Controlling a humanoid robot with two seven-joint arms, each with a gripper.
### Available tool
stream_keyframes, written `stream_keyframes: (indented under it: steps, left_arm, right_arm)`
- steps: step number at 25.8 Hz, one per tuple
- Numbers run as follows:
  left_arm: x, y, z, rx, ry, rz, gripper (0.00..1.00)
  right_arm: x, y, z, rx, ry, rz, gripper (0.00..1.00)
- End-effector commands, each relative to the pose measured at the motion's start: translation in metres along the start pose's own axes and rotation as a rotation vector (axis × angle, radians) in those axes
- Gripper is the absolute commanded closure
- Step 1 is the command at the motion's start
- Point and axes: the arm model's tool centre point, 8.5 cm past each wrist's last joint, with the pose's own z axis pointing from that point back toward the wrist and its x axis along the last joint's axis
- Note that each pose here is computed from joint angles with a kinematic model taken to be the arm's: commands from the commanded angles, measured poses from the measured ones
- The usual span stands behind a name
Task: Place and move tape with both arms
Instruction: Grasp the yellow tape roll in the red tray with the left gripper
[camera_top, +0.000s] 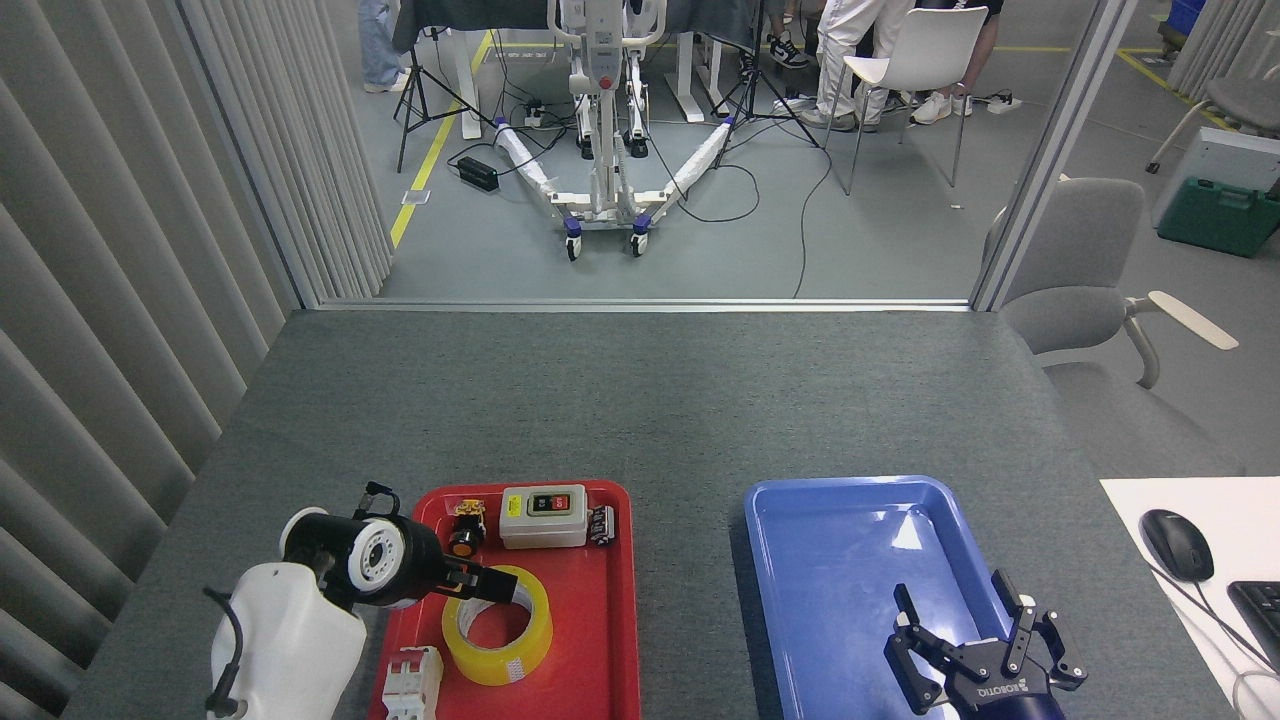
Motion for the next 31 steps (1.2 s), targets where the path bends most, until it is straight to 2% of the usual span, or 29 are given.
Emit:
stream_keyframes:
  steps: [1, 10, 15, 22, 26, 31]
  left_arm:
    - [-0.001, 0.007, 0.002, -0.108, 0.009, 0.000, 0.00]
    - [-0.007, 0.001, -0.013, -0.159, 0.085, 0.001, 0.00]
    - [-0.006, 0.011, -0.020, -0.004, 0.093, 0.026, 0.00]
    - [-0.007, 0.006, -0.029, -0.002, 0.096, 0.022, 0.00]
    - [-0.011, -0.007, -0.044, -0.046, 0.095, 0.041, 0.00]
    - [-0.009, -0.011, -0.049, -0.068, 0.103, 0.024, 0.02]
  right_arm:
    - [-0.002, 0.002, 0.001, 0.008, 0.002, 0.002, 0.00]
    - [-0.003, 0.005, 0.001, 0.015, 0.004, 0.003, 0.00]
    - [-0.003, 0.005, 0.001, 0.017, 0.004, 0.003, 0.00]
    - [-0.004, 0.006, 0.000, 0.018, 0.006, 0.004, 0.00]
    - [-0.004, 0.006, 0.000, 0.018, 0.006, 0.004, 0.00]
    - [-0.003, 0.006, 0.000, 0.017, 0.005, 0.003, 0.00]
